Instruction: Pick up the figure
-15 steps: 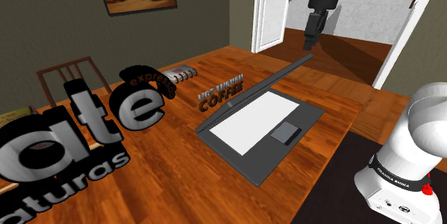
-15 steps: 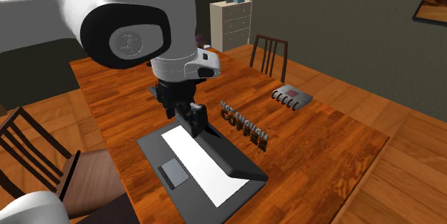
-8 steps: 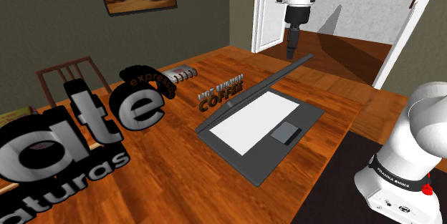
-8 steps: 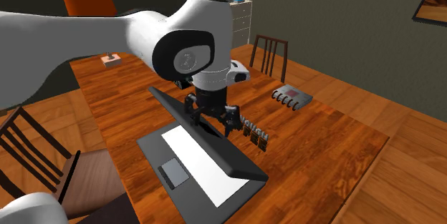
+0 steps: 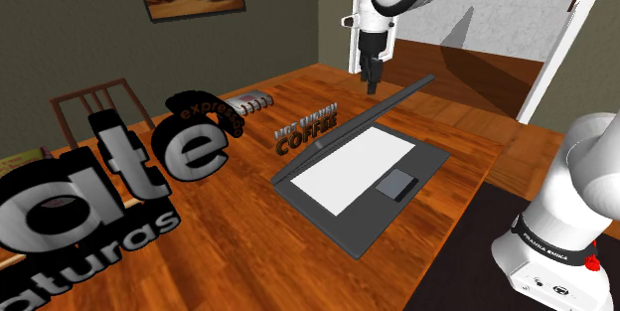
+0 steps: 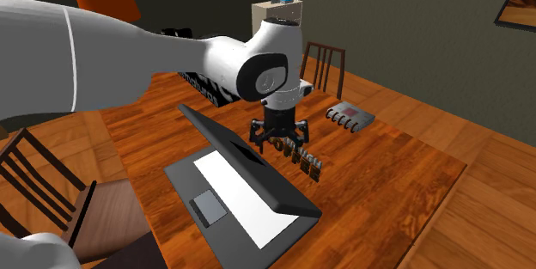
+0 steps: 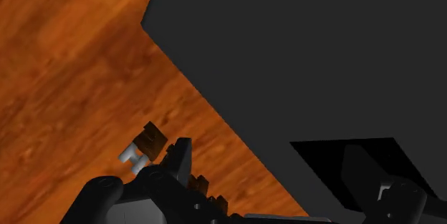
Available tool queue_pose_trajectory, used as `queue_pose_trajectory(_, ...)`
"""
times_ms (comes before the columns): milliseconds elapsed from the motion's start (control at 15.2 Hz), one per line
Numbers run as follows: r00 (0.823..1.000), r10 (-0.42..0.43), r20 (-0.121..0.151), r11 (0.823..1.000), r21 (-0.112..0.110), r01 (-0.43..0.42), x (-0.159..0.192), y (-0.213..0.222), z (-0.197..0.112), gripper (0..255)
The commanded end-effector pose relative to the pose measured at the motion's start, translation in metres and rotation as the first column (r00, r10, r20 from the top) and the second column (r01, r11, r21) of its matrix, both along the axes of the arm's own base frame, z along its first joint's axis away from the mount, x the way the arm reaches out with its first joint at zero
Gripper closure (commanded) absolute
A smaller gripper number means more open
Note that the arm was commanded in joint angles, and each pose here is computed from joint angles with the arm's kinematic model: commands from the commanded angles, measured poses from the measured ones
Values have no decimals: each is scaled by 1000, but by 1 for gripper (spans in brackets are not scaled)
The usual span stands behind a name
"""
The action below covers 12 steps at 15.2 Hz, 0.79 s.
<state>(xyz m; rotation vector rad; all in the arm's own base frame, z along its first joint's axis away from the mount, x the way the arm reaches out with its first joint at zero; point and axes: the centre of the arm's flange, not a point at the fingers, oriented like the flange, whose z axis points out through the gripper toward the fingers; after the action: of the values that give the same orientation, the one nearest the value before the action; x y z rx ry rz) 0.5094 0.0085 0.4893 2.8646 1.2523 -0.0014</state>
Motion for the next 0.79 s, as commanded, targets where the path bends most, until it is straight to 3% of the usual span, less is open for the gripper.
queue_pose_trajectory(0, 996, 93, 4, 996, -13, -93, 22, 8, -11, 0)
queue_pose_trajectory(132, 984, 180, 5, 983, -25, -180, 43, 18, -24, 0)
queue_pose_trajectory(330, 952, 307, 5, 951, -44, -307, 71, 35, -44, 0)
queue_pose_trajectory(528, 903, 429, 3, 901, -62, -428, 98, 56, -65, 0)
queue_pose_trajectory(726, 839, 544, -1, 836, -81, -542, 122, 80, -85, 0)
